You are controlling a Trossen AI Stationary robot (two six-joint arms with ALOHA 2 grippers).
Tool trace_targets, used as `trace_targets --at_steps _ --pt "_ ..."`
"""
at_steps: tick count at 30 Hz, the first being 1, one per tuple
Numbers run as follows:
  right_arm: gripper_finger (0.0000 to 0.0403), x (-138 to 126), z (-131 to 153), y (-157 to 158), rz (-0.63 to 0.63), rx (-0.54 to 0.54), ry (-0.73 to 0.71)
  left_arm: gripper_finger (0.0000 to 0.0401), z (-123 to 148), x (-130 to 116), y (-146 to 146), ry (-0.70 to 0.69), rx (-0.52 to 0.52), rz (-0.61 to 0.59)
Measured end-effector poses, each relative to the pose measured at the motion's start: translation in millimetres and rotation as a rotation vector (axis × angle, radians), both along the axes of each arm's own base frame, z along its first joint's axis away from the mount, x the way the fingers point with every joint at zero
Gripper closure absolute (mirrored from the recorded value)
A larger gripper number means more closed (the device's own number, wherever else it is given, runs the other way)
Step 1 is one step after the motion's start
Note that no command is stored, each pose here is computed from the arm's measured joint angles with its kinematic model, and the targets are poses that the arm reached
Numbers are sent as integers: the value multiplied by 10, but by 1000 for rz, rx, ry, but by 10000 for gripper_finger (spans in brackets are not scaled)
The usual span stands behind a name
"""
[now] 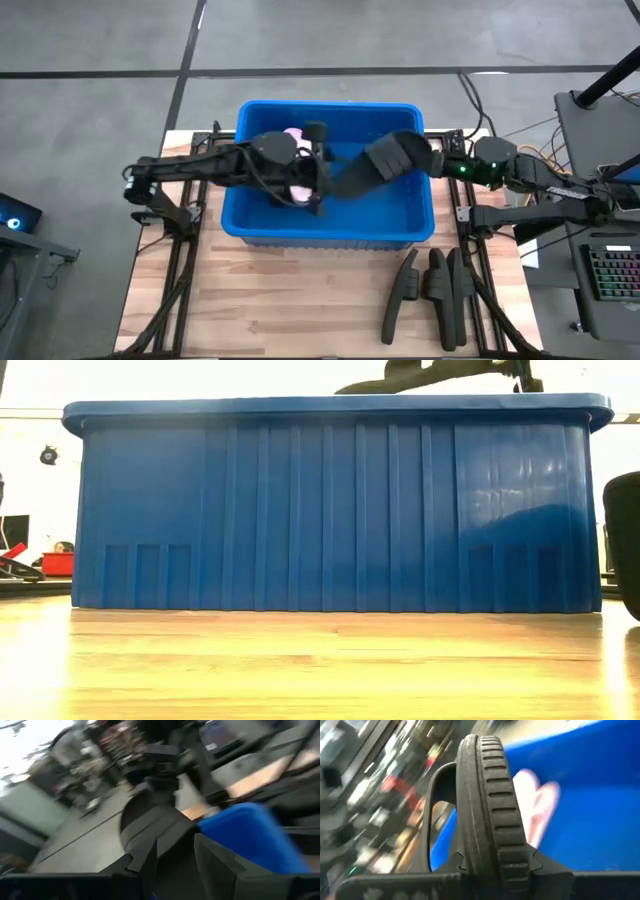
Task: Pick and place slides into bin
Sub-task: Put the black slide into the bin
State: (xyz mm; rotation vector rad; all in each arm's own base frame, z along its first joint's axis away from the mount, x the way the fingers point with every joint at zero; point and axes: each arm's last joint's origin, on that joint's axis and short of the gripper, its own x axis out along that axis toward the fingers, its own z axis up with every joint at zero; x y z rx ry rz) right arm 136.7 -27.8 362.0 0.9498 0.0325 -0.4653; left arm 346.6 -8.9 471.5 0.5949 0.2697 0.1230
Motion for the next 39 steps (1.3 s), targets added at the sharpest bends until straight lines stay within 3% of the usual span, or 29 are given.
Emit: trace_targets --at_steps 6,12,16,22,30,34,39 --pt "353 91 17 -29 382 136 -56 278 135 -217 -43 -10 2 -164" --pt "353 251 50 -64 520 182 -52 277 -95 -139 -89 159 -30 -234" --pt "354 352 51 -91 536 157 -20 277 -164 -64 -92 171 -158 -190" --pt "354 477 6 -132 532 133 20 277 -254 10 -66 182 -212 -63" --pt "354 528 -22 -183 520 124 45 277 -394 71 -82 238 -208 -52" --pt "354 523 -20 -195 505 121 43 277 -472 89 -64 244 -162 48" --pt "354 514 -17 -214 488 136 38 277 -502 93 -68 255 -115 78"
